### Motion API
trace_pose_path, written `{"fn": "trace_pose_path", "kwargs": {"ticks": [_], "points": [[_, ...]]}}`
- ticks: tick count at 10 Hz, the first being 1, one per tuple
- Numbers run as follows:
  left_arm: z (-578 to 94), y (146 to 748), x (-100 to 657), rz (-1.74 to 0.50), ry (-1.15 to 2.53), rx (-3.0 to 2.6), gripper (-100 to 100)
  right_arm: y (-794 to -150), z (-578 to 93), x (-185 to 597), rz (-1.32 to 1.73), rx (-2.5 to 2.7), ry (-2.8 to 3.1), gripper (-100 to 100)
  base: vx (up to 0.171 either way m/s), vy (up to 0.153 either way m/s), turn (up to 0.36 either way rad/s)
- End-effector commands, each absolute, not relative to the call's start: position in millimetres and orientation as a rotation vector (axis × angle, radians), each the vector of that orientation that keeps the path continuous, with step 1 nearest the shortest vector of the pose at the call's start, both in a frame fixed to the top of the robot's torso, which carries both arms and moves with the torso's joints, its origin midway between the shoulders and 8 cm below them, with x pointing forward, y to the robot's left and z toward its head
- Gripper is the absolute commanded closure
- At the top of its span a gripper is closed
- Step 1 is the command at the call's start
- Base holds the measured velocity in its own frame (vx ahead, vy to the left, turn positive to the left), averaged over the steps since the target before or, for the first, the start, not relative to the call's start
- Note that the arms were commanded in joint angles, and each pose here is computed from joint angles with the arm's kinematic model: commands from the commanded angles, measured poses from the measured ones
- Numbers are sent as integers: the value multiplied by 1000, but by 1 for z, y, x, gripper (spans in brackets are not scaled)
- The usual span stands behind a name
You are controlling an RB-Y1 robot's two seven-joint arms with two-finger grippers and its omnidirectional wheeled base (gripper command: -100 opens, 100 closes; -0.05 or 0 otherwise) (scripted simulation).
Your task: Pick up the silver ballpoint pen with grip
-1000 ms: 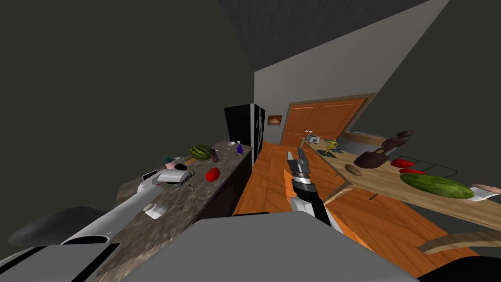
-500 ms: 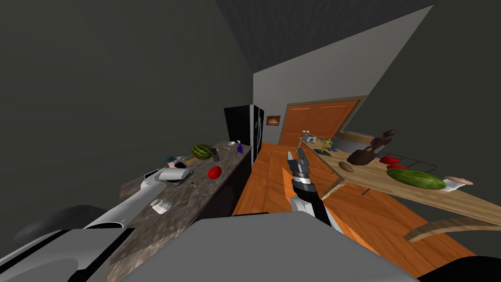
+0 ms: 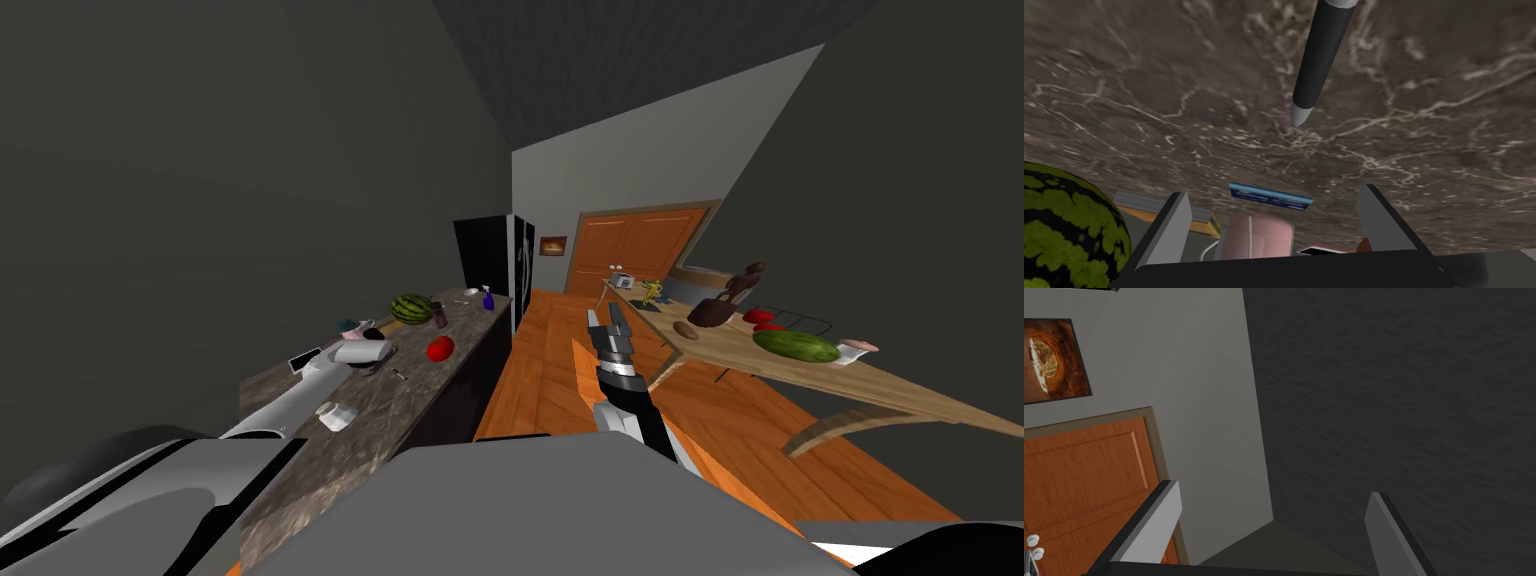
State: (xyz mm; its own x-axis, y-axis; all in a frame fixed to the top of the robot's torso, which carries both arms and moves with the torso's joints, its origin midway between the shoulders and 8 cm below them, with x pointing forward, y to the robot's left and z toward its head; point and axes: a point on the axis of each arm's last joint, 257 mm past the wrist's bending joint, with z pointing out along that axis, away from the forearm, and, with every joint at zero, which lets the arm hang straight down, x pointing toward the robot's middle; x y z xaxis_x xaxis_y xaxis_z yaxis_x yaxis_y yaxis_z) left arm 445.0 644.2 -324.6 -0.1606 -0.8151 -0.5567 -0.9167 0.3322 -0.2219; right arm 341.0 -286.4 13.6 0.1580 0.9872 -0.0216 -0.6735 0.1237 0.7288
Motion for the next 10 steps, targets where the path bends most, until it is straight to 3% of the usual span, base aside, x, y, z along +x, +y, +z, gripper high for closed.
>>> {"fn": "trace_pose_path", "kwargs": {"ticks": [1,4,7,10], "points": [[-330,650,440,235,2004,-1538,-100,-286,14,341,1319,659,590,0,12,-10,2],[-332,637,461,221,2002,-1524,-100,-286,14,341,1319,658,590,0,-90,22,-151],[-336,647,452,246,1986,-1589,-100,-286,14,341,1319,659,591,0,-38,25,12],[-337,635,470,243,1984,-1609,-100,-286,14,341,1319,658,590,0,-121,49,-158]]}}
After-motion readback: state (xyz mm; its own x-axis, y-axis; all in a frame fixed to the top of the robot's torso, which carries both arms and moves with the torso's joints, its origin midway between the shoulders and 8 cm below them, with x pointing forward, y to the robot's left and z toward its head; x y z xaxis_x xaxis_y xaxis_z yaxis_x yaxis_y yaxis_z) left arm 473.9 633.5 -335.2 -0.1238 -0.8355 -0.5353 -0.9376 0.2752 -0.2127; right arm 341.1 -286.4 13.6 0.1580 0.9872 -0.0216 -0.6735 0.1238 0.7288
